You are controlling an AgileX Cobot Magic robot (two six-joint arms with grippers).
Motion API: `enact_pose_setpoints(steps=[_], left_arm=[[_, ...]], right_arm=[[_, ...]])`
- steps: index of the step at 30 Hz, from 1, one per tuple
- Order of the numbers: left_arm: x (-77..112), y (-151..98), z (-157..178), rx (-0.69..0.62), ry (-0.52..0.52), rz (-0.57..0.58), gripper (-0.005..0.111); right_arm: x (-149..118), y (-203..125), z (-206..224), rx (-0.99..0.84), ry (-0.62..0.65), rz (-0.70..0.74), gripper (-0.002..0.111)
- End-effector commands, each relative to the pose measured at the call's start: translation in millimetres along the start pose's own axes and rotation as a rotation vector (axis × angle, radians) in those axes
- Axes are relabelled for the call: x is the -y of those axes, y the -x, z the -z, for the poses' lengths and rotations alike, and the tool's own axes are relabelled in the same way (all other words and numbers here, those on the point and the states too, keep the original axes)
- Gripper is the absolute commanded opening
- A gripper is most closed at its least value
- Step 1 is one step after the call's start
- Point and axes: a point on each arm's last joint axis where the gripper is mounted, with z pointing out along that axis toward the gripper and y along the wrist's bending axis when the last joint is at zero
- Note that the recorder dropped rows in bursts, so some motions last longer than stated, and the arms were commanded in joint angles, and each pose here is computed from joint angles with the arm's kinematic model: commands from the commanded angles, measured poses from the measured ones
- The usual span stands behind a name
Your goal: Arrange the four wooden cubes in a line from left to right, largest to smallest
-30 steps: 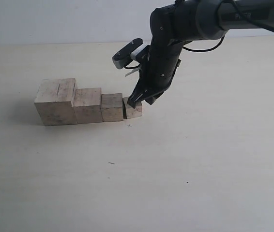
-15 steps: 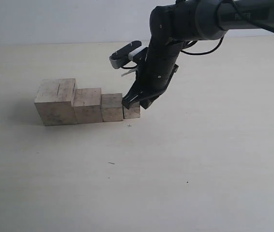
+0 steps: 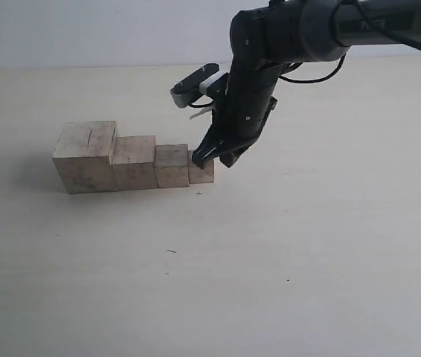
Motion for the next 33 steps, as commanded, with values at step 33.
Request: enact_pose_setpoints(steps=[33], left_arm=[[0.2,0.0,0.0,0.012,-0.005,0.001,0.0]], right_arm=[[-31.8,-73.1,156.9,0.624,-0.001,-0.324,0.0]])
